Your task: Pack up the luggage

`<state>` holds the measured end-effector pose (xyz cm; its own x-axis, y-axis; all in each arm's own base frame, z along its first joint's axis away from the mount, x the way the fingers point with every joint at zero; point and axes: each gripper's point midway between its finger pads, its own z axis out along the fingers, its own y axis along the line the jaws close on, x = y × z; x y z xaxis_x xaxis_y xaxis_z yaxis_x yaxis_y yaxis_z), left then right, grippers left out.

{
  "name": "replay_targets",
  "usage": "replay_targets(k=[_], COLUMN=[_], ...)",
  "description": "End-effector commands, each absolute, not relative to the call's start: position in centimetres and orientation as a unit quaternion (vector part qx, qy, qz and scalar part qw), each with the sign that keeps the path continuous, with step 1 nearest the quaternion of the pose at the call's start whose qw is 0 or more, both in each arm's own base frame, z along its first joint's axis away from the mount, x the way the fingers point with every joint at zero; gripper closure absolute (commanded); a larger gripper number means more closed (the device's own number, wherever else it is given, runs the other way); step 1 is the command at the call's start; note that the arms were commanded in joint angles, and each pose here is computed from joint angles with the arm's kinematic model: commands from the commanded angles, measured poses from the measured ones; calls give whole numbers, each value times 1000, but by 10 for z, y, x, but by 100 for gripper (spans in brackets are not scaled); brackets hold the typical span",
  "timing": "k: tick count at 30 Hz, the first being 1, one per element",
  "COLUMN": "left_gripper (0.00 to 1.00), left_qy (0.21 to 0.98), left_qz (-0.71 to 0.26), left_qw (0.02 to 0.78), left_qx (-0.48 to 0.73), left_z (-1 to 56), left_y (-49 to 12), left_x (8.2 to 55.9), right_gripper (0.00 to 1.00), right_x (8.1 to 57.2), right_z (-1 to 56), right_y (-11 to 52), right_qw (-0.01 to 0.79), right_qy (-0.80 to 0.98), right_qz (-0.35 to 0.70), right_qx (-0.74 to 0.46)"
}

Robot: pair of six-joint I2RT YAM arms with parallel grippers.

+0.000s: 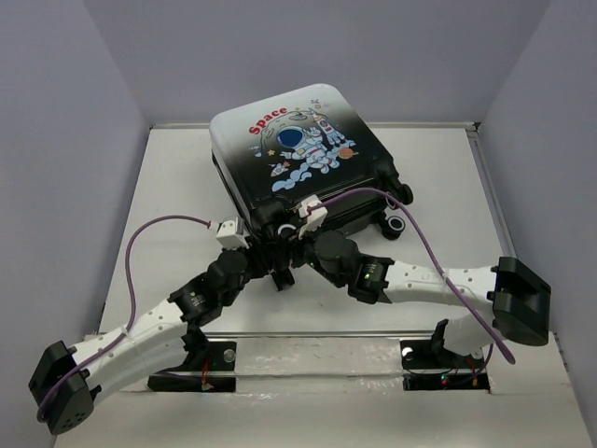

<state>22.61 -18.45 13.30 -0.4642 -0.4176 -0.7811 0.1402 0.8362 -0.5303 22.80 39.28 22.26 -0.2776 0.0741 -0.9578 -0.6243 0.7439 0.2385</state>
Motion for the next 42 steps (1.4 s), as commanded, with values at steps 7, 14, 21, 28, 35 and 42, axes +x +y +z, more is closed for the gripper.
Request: replay_targets(k=[7, 14, 21, 28, 35, 42], left_gripper=[94, 94, 94, 94, 94, 25], left_qy=[769, 772, 766, 752, 754, 729], left_qz=[-159, -102, -94, -97, -159, -281], left_qw=[594, 588, 587, 603, 587, 599], left_qx=[-175, -218, -246, -248, -248, -174], left_z=[179, 153, 154, 174, 185, 239], left_y=[-136, -97, -77, -67, -79, -104], left_x=[259, 249, 267, 289, 301, 255], right_gripper=[93, 93, 93, 93, 93, 36], right_x=[228, 215, 199, 191, 187, 185], right_z=[254, 246, 241, 230, 232, 239], right_y=[376, 333, 305, 289, 303, 357], right_qw=[599, 597, 584, 575, 564, 531], right_qy=[707, 720, 729, 737, 734, 736], right_qz=[356, 333, 330, 330, 344, 361], right_qx=[-122, -121, -135, -135, -157, -217])
